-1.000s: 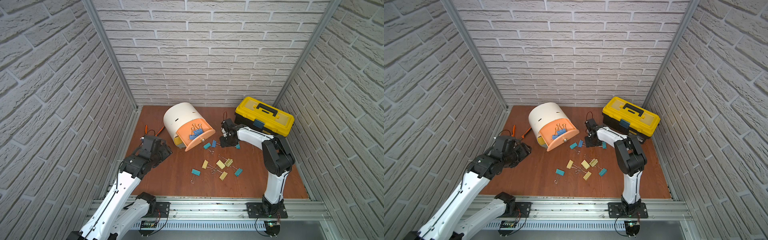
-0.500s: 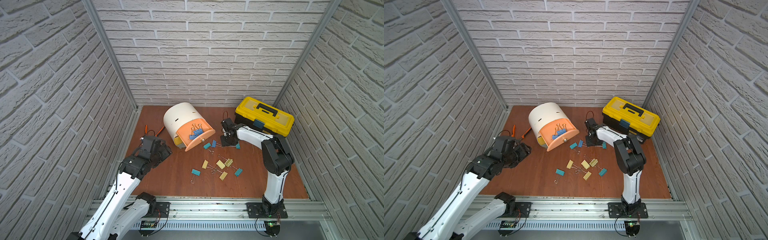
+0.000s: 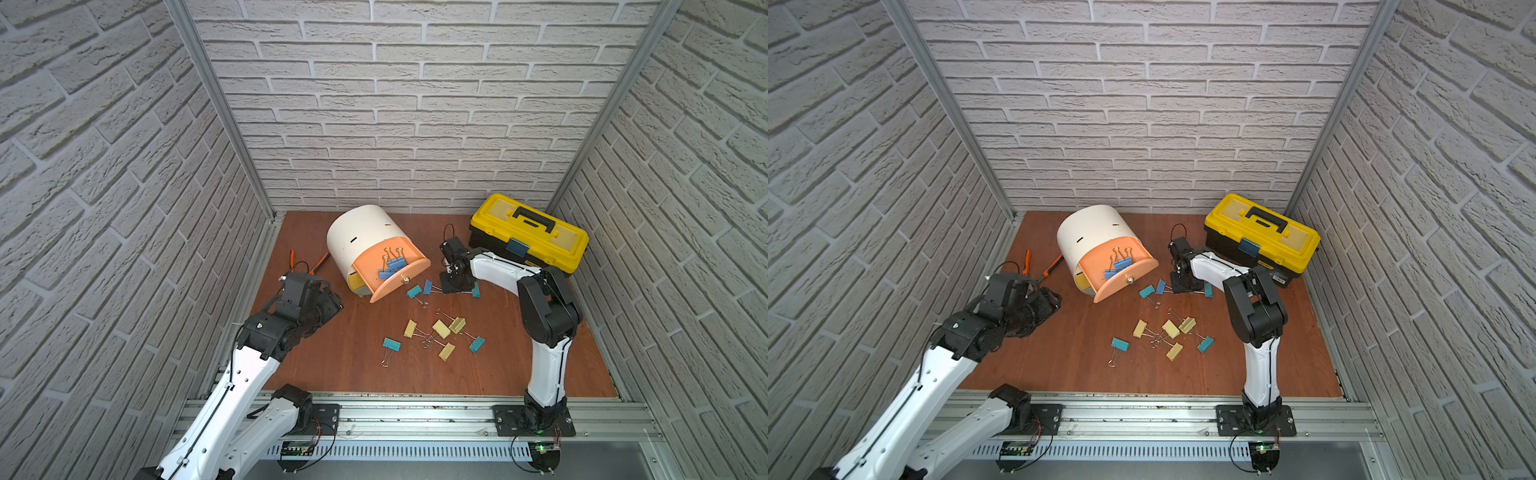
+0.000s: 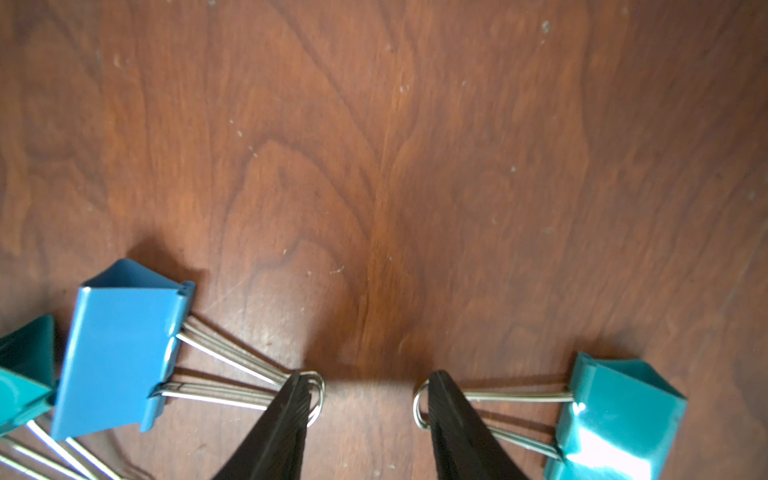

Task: Put the binder clips in the drawer according to color
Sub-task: Pick up the binder clip at the center of the board.

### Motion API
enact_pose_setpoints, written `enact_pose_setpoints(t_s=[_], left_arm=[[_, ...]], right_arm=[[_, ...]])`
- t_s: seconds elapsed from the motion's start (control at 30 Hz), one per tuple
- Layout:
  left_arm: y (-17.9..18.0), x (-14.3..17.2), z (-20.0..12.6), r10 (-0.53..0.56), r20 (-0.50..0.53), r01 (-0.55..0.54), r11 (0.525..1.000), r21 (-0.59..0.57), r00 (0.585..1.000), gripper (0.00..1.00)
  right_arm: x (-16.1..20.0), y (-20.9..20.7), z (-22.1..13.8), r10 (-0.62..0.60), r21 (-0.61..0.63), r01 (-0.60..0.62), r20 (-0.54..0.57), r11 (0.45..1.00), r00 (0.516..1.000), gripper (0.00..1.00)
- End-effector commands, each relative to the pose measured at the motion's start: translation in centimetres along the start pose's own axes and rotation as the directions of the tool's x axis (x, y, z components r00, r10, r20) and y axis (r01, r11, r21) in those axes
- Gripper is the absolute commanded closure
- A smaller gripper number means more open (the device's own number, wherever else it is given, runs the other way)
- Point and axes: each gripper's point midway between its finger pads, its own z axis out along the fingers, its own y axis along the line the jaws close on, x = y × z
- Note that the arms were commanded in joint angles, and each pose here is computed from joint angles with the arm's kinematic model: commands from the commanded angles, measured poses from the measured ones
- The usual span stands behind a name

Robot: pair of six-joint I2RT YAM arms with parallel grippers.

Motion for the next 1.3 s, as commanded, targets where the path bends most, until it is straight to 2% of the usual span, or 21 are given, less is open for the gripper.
enact_pose_setpoints(t_s=[0.0,0.2,0.43,0.77,0.9,1.07,1.27], left_arm=[[-0.5,-0.9,-0.8,-0.006,0.034,0.006,1.000,0.015,0.999,0.27],[-0.8,-1.0,-0.6,-0.007,0.036,0.006,1.000,0.027,0.999,0.27],[-1.4,-1.1,-0.1,-0.005,0.033,0.003,0.999,0.041,0.999,0.27],[-2.3,-1.2,0.8,0.008,0.025,-0.010,0.998,0.065,1.000,0.27],[-2.4,-1.1,0.8,0.008,0.024,-0.010,0.997,0.071,1.000,0.27],[-2.4,-1.1,0.7,0.012,0.024,-0.014,0.997,0.076,1.000,0.27],[-2.5,-1.1,0.5,0.013,0.030,-0.016,0.997,0.082,0.999,0.27]], right_arm=[[1.1,-1.2,0.8,0.009,0.059,-0.008,-0.026,0.998,1.000,0.54],[3.1,-3.0,1.3,0.033,0.096,-0.027,-0.059,0.995,0.998,0.55],[4.9,-5.1,-0.2,0.076,0.111,-0.071,-0.041,0.991,0.996,0.56],[9.6,-6.4,-1.5,0.106,0.119,-0.098,-0.063,0.988,0.992,0.56],[10.1,-6.0,-2.8,0.123,0.075,-0.120,-0.041,0.990,0.992,0.56],[9.0,-4.7,-5.2,0.123,-0.007,-0.123,0.013,0.992,0.992,0.51],[8.6,-1.9,-6.8,0.062,-0.100,-0.059,0.028,0.993,0.998,0.48]])
